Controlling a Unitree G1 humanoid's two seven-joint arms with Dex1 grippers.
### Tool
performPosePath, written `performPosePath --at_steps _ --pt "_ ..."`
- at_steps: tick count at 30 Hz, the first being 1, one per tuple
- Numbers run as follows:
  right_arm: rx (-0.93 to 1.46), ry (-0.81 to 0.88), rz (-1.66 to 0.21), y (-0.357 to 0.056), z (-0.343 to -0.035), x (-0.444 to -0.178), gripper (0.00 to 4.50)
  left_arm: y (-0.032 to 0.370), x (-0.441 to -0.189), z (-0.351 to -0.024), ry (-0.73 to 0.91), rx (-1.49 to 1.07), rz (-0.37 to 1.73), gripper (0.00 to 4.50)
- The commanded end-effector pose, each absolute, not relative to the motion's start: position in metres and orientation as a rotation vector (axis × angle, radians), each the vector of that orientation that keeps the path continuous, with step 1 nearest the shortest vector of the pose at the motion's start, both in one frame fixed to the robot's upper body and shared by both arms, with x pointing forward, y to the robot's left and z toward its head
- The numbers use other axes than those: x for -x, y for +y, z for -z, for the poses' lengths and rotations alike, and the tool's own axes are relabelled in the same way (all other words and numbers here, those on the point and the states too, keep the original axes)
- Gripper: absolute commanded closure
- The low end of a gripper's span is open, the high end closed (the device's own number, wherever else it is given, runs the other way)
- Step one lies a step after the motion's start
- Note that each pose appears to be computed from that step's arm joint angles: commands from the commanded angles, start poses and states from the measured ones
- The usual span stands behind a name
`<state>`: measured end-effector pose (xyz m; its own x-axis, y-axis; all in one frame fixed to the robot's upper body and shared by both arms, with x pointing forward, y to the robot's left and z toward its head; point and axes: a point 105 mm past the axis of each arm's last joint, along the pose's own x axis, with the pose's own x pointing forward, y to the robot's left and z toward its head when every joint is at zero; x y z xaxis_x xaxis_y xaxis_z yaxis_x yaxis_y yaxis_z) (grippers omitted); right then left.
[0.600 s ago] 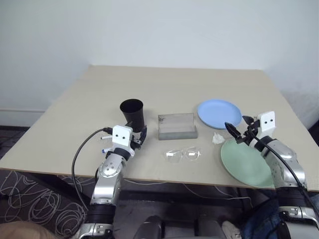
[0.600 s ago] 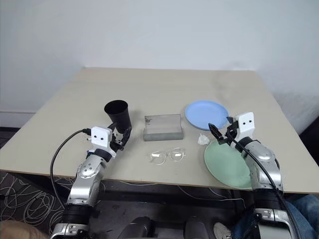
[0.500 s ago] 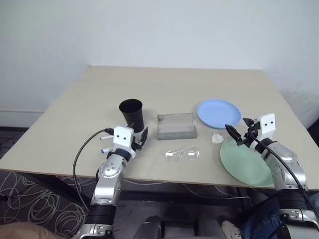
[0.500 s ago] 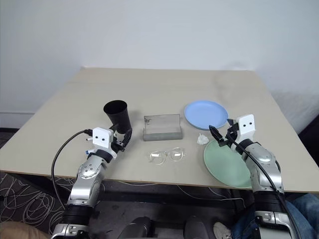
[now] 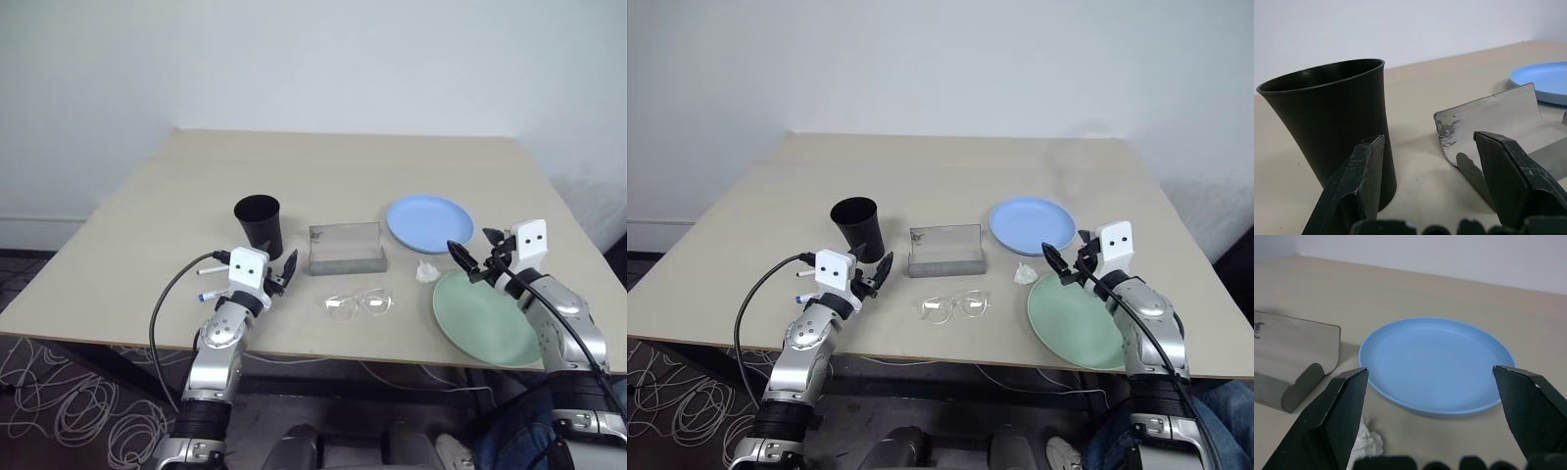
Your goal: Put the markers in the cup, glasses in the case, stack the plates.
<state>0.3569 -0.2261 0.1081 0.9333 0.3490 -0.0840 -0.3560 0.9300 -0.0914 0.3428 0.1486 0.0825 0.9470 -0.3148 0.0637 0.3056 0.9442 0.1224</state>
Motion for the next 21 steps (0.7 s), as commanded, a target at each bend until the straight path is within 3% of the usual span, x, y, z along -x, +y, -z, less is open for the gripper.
performPosePath --at_steps 1,12,21 --pt "0.127 -0.005 -0.358 -0.229 -0.131 -0.356 0.09 0.15 -0.342 -0.095 -0.139 -0.118 0.319 1.43" --pt "0.138 0.02 -0.372 -0.228 -0.127 -0.353 0.09 0.154 -0.337 -0.088 -0.116 -0.131 0.318 1.43" --pt "0.169 0.127 -0.334 -0.265 -0.123 -0.352 0.09 0.156 -0.342 -0.091 -0.12 -0.141 0.317 1.43"
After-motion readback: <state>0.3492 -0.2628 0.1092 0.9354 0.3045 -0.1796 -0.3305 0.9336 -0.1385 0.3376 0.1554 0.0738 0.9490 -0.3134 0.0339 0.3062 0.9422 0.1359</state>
